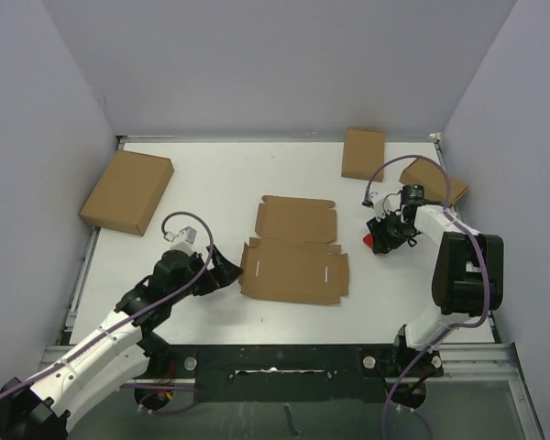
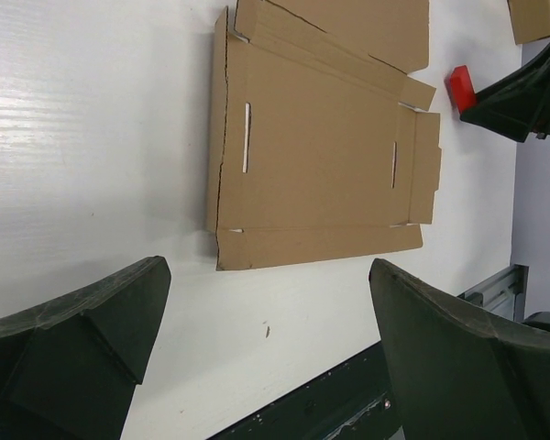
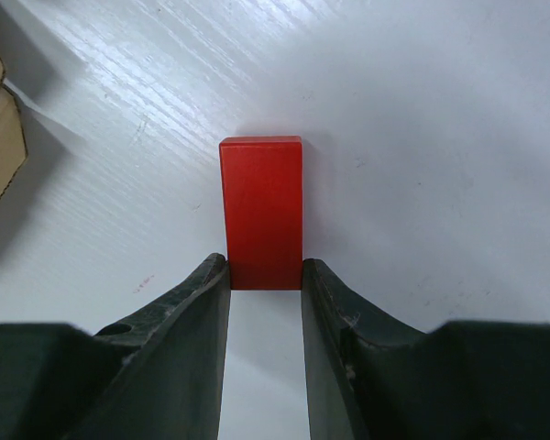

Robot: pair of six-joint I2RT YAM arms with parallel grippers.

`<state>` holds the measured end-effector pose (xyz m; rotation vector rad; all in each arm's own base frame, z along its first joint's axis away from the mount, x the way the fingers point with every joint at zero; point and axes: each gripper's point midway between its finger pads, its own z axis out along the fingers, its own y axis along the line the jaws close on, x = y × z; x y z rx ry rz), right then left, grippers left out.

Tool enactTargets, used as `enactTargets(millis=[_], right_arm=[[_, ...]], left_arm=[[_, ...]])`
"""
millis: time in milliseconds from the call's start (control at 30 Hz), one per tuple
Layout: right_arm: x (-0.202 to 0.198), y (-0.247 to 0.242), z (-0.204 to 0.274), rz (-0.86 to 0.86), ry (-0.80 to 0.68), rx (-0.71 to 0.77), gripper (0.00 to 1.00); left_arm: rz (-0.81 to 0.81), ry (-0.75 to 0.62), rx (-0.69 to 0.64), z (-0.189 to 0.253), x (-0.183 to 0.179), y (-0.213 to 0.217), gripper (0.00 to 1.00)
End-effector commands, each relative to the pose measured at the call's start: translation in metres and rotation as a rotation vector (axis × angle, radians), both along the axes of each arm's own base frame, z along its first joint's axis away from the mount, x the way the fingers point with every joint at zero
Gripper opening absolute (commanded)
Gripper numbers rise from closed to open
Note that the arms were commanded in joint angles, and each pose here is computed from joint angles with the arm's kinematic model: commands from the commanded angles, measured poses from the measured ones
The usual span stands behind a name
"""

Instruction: Fold the paper box

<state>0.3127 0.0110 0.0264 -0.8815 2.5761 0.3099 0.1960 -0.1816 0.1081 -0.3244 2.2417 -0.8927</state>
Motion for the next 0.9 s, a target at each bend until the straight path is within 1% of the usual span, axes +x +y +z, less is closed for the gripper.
enactTargets(millis=[0, 200, 333, 367, 433, 533, 700, 767, 867], right_arm=[[0.015, -0.008, 0.002, -0.024, -0.015, -0.042, 0.19], [0.014, -0.007, 0.006, -0.019, -0.017, -0.030, 0.43], [0.016, -0.002, 0.027, -0.015, -0.080, 0.021, 0.62], [0.017, -0.001, 0.036, -0.019, -0.106, 0.042, 0.64], [0.016, 0.007, 0.057, -0.004, -0.166, 0.111, 0.66], [0.009, 0.034, 0.090, 0.058, -0.242, 0.279, 0.68], [-0.016, 0.089, 0.145, 0.226, -0.320, 0.612, 0.69], [-0.023, 0.101, 0.150, 0.265, -0.313, 0.666, 0.69], [-0.023, 0.107, 0.144, 0.288, -0.282, 0.656, 0.68]], left_arm=[[0.002, -0.051, -0.053, 0.018, 0.009, -0.007, 0.91], [-0.021, -0.090, -0.025, 0.029, 0.018, -0.011, 0.91], [-0.077, -0.115, -0.031, 0.048, 0.034, -0.021, 0.90], [-0.089, -0.112, -0.037, 0.052, 0.040, -0.023, 0.89], [-0.114, -0.094, -0.058, 0.060, 0.054, -0.026, 0.87], [-0.147, -0.088, -0.081, 0.071, 0.082, -0.028, 0.84], [-0.204, -0.041, 0.001, 0.061, 0.131, -0.033, 0.83], [-0.231, -0.024, 0.021, 0.057, 0.151, -0.039, 0.81], [-0.261, 0.018, 0.047, 0.045, 0.177, -0.046, 0.77]])
